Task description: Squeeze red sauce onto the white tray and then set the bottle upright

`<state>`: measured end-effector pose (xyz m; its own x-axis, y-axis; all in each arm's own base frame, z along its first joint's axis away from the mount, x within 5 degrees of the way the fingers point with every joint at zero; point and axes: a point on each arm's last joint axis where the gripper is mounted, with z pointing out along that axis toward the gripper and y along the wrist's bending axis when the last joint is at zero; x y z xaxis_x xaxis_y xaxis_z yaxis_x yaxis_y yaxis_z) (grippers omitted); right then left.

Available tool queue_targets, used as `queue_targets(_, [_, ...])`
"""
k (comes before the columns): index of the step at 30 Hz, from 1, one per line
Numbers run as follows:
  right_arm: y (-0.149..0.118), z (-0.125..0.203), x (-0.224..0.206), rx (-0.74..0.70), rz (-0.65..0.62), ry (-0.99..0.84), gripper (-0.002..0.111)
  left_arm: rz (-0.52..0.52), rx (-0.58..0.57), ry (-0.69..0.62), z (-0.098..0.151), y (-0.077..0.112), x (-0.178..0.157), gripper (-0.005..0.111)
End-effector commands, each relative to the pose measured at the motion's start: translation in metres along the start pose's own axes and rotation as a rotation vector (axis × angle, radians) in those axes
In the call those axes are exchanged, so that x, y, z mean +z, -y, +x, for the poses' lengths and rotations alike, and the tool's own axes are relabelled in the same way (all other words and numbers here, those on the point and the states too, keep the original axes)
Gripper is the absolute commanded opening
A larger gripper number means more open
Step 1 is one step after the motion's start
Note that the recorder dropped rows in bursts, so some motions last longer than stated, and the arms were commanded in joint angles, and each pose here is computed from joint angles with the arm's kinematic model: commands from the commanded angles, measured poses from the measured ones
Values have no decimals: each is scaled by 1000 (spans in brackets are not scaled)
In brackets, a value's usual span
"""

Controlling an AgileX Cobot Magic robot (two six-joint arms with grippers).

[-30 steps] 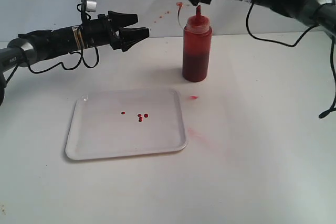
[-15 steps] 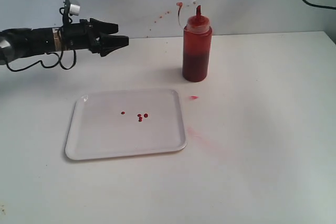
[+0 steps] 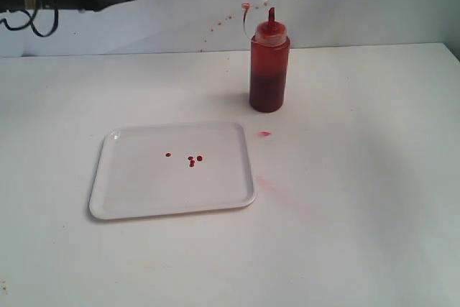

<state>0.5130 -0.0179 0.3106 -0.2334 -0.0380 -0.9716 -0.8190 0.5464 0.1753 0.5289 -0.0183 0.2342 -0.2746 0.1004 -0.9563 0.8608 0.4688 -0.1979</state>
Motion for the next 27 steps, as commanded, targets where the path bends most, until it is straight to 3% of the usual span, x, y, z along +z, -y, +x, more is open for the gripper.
queue_targets(1, [-1, -4, -6, 20, 7, 6, 0, -15, 17, 37, -45, 20, -18, 0])
queue_targets(6, [-10, -21, -12, -2, 12, 20, 0, -22, 78, 59, -82, 52, -35, 0])
queue_targets(11, [-34, -57, -31, -87, 30, 54, 0, -34, 139, 69, -111, 93, -58, 0])
queue_targets(14, [-56, -83, -42, -135, 35, 78, 0, -112, 152, 97, -122, 116, -71, 0])
queue_targets(17, [-86, -114, -54, -160, 34, 109, 0, -169, 199, 158, -135, 151, -76, 0])
queue_targets(21, [-136, -155, -77, -184, 35, 157, 0, -396, 242, 236, -158, 201, -90, 0])
queue_targets(24, [-181, -184, -97, -215, 34, 196, 0, -537, 240, 282, -163, 231, -102, 0])
queue_targets(27, [-229, -203, -117, -293, 37, 226, 0, -594, 204, 326, -156, 257, -118, 0])
